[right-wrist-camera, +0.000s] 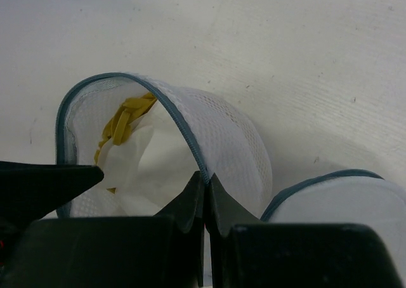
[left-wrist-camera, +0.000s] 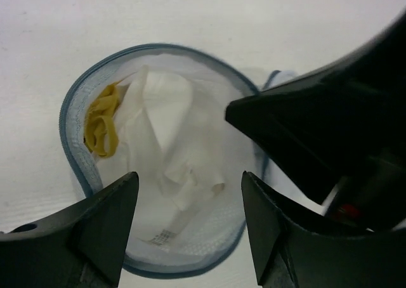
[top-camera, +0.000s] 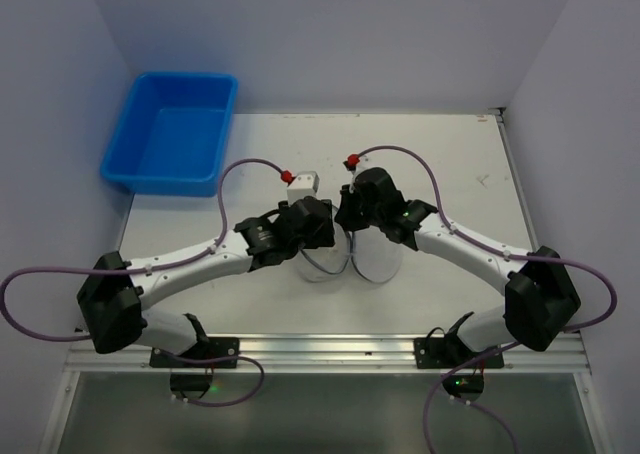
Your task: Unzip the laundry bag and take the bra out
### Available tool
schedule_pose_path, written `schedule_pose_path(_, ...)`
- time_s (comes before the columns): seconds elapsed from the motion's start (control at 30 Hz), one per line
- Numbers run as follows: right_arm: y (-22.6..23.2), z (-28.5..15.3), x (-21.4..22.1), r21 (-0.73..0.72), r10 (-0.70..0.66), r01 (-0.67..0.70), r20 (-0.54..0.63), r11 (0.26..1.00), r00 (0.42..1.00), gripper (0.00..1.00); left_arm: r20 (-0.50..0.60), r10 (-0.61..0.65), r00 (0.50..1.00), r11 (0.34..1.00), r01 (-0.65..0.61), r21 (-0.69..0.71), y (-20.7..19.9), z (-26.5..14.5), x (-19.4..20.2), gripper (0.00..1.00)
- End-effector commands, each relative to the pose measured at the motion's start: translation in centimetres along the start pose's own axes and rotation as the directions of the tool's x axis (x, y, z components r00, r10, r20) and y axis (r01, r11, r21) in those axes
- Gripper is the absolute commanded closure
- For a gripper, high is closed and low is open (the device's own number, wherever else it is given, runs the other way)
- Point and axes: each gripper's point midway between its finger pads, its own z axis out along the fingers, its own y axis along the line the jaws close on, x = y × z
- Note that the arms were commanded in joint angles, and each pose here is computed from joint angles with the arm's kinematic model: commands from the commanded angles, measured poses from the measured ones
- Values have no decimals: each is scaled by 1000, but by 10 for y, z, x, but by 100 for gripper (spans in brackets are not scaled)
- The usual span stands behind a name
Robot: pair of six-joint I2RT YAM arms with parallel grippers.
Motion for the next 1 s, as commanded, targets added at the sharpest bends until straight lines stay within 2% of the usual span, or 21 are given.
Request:
schedule_pose_path(0.0, 5, -3, -10, -10, 29, -29, 33, 1000, 999, 100, 85, -20, 996, 992, 31, -126, 16, 9, -15, 31)
schedule_pose_path(0.37, 7, -7, -9, -27, 34, -32, 43, 999, 999, 100, 57, 51, 997, 985, -41, -170, 16, 49, 4, 35)
schedule_pose_path(0.53, 11, -5, -5, -54, 38, -37, 31, 998, 999, 100, 32, 67, 997, 982, -60, -177, 17, 63, 17, 44)
schedule_pose_path(0.63, 11, -5, -3, -57, 43, -41, 34, 998, 999, 100, 14, 65, 998, 978, -61, -199, 23, 71, 26, 61)
schedule_pose_path(0.67, 10, -5, -3, -53, 43, -41, 36, 998, 998, 100, 10, 62, 998, 978, -59, -202, 24, 73, 27, 73)
schedule_pose_path(0.73, 8, -4, 0, -47, 46, -45, 27, 998, 999, 100, 9, 63, 998, 977, -59, -203, 26, 73, 29, 86)
schedule_pose_path(0.77, 7, -4, 2, -44, 50, -49, 23, 998, 998, 100, 19, 57, 998, 979, -52, -195, 25, 70, 26, 98)
schedule_pose_path(0.9, -2, -1, 6, -6, 51, -51, 27, 999, 998, 100, 46, 48, 998, 989, -41, -144, 18, 54, 13, 100)
schedule_pose_path(0.97, -9, 0, 6, 22, 47, -48, 35, 999, 998, 100, 72, 39, 997, 997, -34, -72, 9, 38, 2, 100)
